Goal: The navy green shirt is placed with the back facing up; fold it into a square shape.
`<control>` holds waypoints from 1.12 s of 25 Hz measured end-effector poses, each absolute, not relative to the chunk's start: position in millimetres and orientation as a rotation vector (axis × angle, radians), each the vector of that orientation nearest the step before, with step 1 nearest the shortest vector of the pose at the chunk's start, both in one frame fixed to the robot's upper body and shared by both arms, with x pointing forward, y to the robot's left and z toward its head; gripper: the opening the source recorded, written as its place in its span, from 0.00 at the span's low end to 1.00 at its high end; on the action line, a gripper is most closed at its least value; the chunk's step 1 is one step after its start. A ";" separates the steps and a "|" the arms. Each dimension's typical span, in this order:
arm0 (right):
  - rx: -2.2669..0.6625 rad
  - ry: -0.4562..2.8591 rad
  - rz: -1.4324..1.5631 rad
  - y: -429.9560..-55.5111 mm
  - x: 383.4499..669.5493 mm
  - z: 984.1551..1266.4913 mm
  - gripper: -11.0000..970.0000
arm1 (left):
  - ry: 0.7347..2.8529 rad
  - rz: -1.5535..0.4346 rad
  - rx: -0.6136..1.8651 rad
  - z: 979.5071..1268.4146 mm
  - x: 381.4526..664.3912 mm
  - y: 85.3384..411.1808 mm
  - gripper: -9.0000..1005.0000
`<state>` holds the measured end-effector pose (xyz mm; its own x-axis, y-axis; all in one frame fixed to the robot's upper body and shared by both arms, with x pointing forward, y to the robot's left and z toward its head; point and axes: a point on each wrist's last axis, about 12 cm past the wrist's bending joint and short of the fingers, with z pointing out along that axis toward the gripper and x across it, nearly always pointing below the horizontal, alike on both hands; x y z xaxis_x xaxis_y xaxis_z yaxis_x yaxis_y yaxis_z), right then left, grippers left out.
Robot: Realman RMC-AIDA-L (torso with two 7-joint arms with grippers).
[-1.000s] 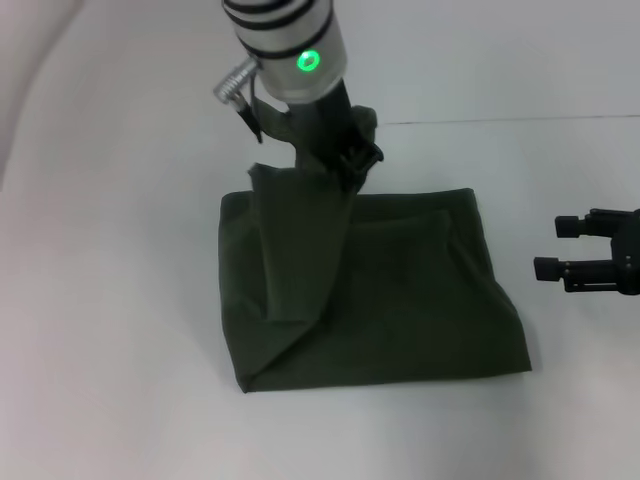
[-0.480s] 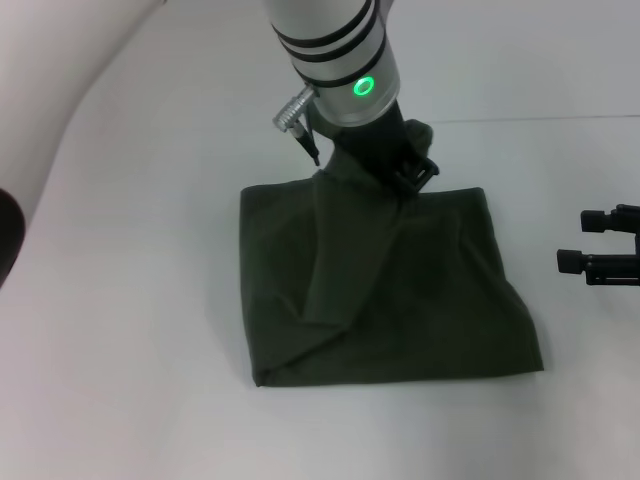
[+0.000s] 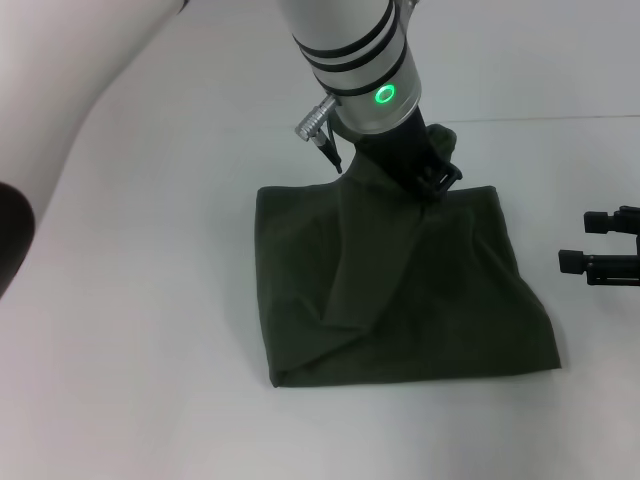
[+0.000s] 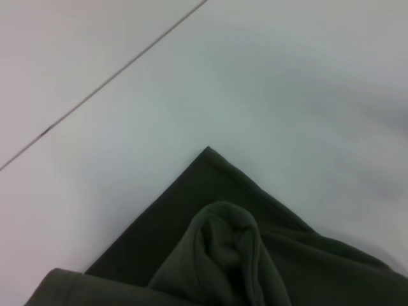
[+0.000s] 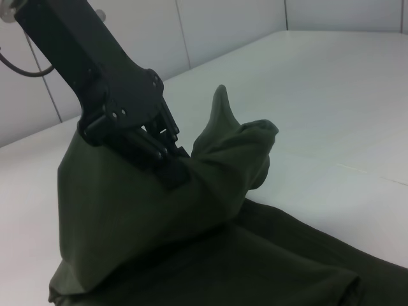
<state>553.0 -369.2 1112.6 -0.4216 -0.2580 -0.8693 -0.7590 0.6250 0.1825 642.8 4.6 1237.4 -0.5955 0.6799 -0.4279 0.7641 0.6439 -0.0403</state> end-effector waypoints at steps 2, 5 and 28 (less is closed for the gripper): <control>-0.800 1.974 0.723 -369.3 553.0 1112.6 0.89 | 2.486 -0.333 1.143 1238.0 642.0 2.6 0.10; -0.802 1.974 0.723 -369.1 553.0 1112.5 0.89 | 2.480 -0.371 1.141 1239.0 640.8 -0.4 0.10; -0.675 1.964 0.806 -359.1 571.3 1129.3 0.89 | 2.048 -0.954 0.952 1248.9 639.3 99.5 0.75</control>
<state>571.3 -359.1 1129.3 -0.4625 -0.1437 -0.8749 -0.7170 0.6411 0.2737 639.3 99.5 1248.9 -0.5045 0.3266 -0.7993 0.8221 0.4647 -0.3290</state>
